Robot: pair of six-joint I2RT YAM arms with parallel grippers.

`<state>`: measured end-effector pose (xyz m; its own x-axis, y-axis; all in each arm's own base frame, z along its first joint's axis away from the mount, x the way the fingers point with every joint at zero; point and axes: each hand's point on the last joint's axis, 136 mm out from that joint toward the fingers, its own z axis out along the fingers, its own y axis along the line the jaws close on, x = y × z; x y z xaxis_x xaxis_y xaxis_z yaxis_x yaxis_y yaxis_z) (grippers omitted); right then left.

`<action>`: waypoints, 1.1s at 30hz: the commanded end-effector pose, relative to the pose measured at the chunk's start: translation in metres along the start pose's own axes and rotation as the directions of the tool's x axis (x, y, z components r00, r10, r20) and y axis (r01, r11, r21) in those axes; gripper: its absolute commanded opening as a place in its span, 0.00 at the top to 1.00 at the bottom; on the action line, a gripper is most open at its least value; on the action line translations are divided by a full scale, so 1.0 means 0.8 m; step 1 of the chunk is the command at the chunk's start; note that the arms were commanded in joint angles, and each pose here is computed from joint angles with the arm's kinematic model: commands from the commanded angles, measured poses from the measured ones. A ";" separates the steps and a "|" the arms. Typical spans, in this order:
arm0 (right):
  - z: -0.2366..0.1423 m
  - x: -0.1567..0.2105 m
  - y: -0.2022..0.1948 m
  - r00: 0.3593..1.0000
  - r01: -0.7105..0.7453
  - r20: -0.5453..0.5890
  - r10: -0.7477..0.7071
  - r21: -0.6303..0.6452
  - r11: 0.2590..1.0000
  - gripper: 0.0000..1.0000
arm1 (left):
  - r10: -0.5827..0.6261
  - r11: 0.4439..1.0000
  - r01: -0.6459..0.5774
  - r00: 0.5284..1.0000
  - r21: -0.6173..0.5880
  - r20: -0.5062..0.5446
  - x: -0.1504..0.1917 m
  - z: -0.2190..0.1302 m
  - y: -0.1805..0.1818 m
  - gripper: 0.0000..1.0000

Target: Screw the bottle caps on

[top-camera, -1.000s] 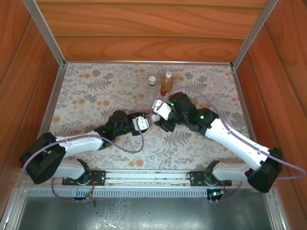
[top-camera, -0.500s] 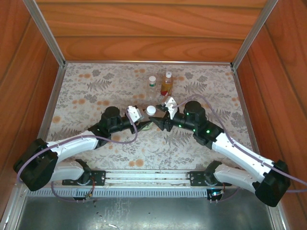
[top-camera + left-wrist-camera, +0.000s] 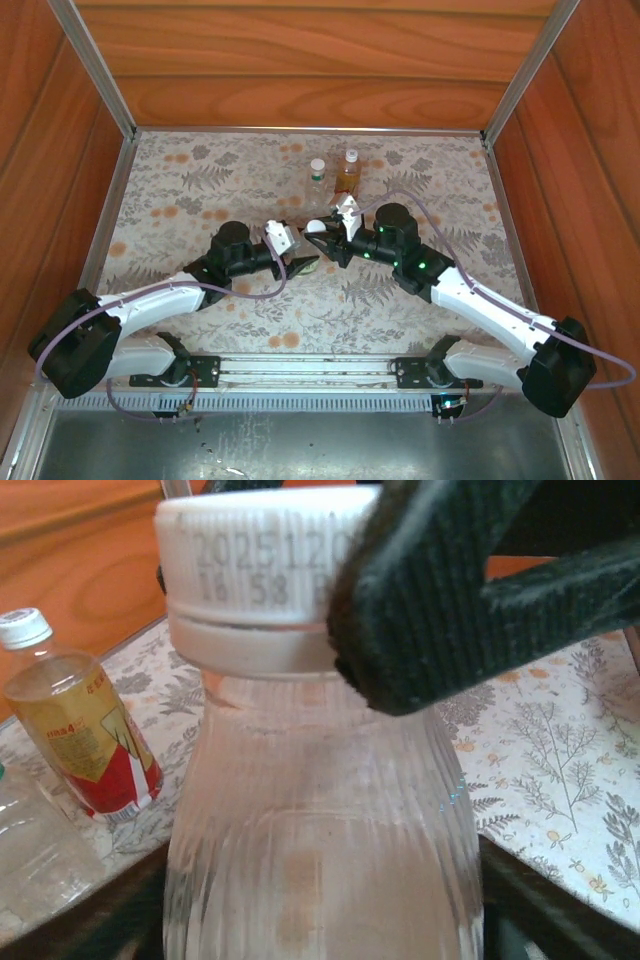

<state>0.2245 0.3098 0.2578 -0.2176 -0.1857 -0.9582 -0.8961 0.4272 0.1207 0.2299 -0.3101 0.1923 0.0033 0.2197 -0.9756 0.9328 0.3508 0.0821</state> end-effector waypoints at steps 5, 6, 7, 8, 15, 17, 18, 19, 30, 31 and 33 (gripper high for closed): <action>0.002 -0.006 -0.060 1.000 0.023 -0.008 -0.022 0.218 0.976 0.73 | -0.027 0.997 0.027 1.000 -0.072 0.003 0.013 -0.020 0.004 0.02; 0.008 -0.004 -0.068 1.000 0.021 -0.019 -0.017 0.227 0.974 0.73 | -0.038 0.995 0.038 0.999 -0.092 0.000 0.018 -0.025 0.005 0.00; 0.014 -0.003 -0.074 1.000 0.019 -0.026 -0.013 0.235 0.972 0.73 | -0.049 0.993 0.048 0.999 -0.111 -0.005 0.024 -0.030 0.006 0.00; 0.021 -0.001 -0.082 0.999 0.017 -0.034 -0.009 0.240 0.971 0.73 | -0.064 0.989 0.062 0.998 -0.136 -0.008 0.030 -0.035 0.008 0.00; 0.072 0.002 -0.125 0.997 0.016 -0.072 0.002 0.246 0.969 0.73 | -0.154 0.960 0.156 0.988 -0.232 0.025 0.051 -0.069 0.010 0.00; 0.082 0.005 -0.135 0.996 0.015 -0.089 0.007 0.243 0.970 0.73 | -0.167 0.952 0.172 0.985 -0.252 0.041 0.053 -0.077 0.011 0.00; 0.087 0.009 -0.139 0.995 0.016 -0.099 0.008 0.241 0.970 0.73 | -0.168 0.950 0.174 0.985 -0.260 0.047 0.053 -0.080 0.012 0.00; 0.091 0.013 -0.142 0.994 0.013 -0.106 0.013 0.239 0.971 0.73 | -0.168 0.947 0.176 0.984 -0.270 0.053 0.054 -0.083 0.012 0.00; 0.094 0.014 -0.141 0.993 0.021 -0.118 0.005 0.219 0.976 0.39 | -0.157 0.937 0.169 0.986 -0.305 0.062 0.050 -0.086 0.021 0.00; 0.090 0.006 -0.141 0.995 0.028 -0.105 -0.004 0.228 0.973 0.33 | -0.153 0.937 0.165 0.986 -0.308 0.064 0.048 -0.086 0.022 0.00; 0.078 -0.009 -0.141 0.996 0.041 -0.082 -0.021 0.254 0.966 0.22 | -0.146 0.935 0.159 0.987 -0.318 0.064 0.047 -0.086 0.025 0.00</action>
<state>0.3510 0.3245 0.2007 -0.2950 -0.3024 -0.9064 -0.7849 0.6177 0.0494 0.2171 -0.2323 0.1592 -0.1342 0.1275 -0.9827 0.7735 0.6333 -0.0234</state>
